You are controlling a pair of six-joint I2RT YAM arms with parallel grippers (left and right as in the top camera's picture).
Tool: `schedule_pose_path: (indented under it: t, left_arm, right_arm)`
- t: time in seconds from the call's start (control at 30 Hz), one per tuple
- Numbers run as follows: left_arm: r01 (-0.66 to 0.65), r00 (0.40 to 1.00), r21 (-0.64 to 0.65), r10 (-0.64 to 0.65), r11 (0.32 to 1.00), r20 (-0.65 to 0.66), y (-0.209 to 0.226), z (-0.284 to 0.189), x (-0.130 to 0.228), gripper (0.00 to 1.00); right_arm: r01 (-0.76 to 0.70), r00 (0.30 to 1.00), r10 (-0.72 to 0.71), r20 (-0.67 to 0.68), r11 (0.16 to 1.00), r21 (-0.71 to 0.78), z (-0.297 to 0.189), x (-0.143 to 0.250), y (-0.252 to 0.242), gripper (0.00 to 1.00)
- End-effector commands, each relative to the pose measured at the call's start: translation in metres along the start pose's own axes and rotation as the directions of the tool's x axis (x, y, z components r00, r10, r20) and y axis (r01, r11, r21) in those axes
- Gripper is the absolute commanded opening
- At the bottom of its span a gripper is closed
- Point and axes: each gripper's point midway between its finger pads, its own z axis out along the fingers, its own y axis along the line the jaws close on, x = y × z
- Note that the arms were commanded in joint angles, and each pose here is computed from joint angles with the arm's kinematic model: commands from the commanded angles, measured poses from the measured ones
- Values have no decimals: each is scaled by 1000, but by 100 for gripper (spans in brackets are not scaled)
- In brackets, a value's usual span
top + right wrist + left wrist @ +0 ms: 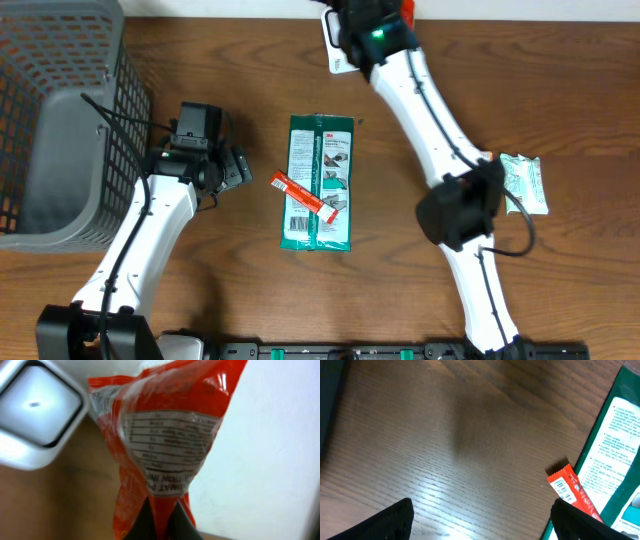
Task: Scan the item barcode
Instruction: 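Lift the red snack packet and carry it up toward the scanner, then hold the red snack packet under the white scanner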
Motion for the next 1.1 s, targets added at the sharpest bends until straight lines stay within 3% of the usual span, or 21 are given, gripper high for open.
schedule_pose_path:
  t: [0.0, 0.3, 0.63, 0.9, 1.07]
  left_arm:
    - [9, 1000, -7, -8, 1000, 8, 1, -1, -4, 88]
    - [9, 1000, -7, -8, 1000, 8, 1, -1, -4, 88]
    - [8, 1000, -7, -8, 1000, 8, 1, -1, -4, 88]
    - [8, 1000, -7, -8, 1000, 7, 1, -1, -4, 88]
    - [8, 1000, -7, -8, 1000, 7, 1, -1, -4, 88]
  right_arm:
    - [211, 974, -195, -112, 964, 162, 13, -4, 0, 1]
    - [428, 903, -408, -137, 884, 187, 45, -23, 56, 1]
    - [455, 886, -421, -194, 871, 187, 51, -15, 71, 1]
    - [551, 822, -491, -289, 814, 183, 42, -10, 65, 1]
    - [559, 819, -513, -258, 814, 156, 44, -10, 74, 1]
